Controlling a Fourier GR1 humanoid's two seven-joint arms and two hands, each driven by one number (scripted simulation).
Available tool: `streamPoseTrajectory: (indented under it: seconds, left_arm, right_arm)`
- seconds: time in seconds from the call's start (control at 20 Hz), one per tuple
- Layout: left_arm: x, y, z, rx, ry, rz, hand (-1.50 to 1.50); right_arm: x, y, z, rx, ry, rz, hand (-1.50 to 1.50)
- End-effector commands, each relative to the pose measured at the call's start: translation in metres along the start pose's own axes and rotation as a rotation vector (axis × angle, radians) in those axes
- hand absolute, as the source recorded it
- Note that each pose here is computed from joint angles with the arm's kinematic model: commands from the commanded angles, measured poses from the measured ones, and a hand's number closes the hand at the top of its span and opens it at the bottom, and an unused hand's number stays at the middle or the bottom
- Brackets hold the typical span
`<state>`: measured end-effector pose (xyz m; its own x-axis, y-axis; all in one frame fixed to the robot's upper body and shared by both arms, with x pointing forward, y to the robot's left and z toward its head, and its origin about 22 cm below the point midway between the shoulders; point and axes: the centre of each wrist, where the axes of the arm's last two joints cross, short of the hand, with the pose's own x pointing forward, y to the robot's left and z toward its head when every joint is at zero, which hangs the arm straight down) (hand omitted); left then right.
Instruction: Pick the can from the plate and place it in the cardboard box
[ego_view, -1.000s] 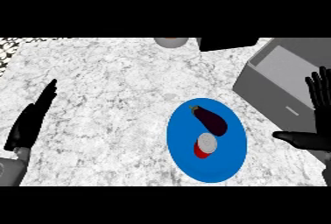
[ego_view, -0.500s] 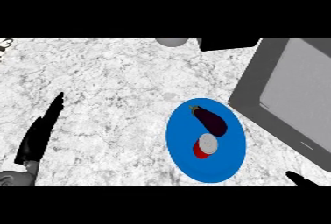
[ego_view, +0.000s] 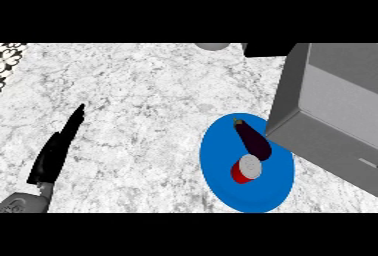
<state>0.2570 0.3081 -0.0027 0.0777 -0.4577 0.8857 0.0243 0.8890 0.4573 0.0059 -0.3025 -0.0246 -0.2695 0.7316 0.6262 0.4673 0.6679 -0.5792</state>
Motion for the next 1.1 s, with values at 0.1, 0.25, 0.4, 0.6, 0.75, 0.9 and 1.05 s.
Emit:
streamPoseTrajectory:
  seconds: [0.1,0.25,0.4,0.6,0.75,0.9,1.05]
  left_arm:
    - [0.006,-0.014,-0.007,-0.055,-0.008,0.002,0.00]
    - [0.011,-0.027,-0.010,-0.041,-0.037,0.004,0.00]
    - [0.010,-0.025,-0.017,-0.040,-0.031,0.001,0.00]
    - [0.003,-0.009,-0.010,-0.055,-0.029,-0.001,0.00]
    - [0.013,-0.022,-0.013,-0.060,-0.046,0.006,0.00]
    - [0.009,-0.027,-0.014,-0.046,-0.029,-0.002,0.00]
    - [0.021,-0.016,-0.018,-0.056,-0.029,-0.003,0.00]
  right_arm:
    - [0.062,-0.001,0.022,0.052,0.047,0.176,-1.50]
    - [0.092,0.002,0.019,0.054,0.099,0.235,-1.50]
    - [0.105,0.006,0.012,0.055,0.149,0.288,-1.50]
    - [0.115,0.018,0.000,0.090,0.224,0.330,-1.50]
    - [0.109,0.035,-0.008,0.131,0.249,0.334,-1.50]
    - [0.115,0.053,-0.016,0.172,0.262,0.312,-1.50]
    - [0.111,0.062,-0.041,0.186,0.285,0.290,-1.50]
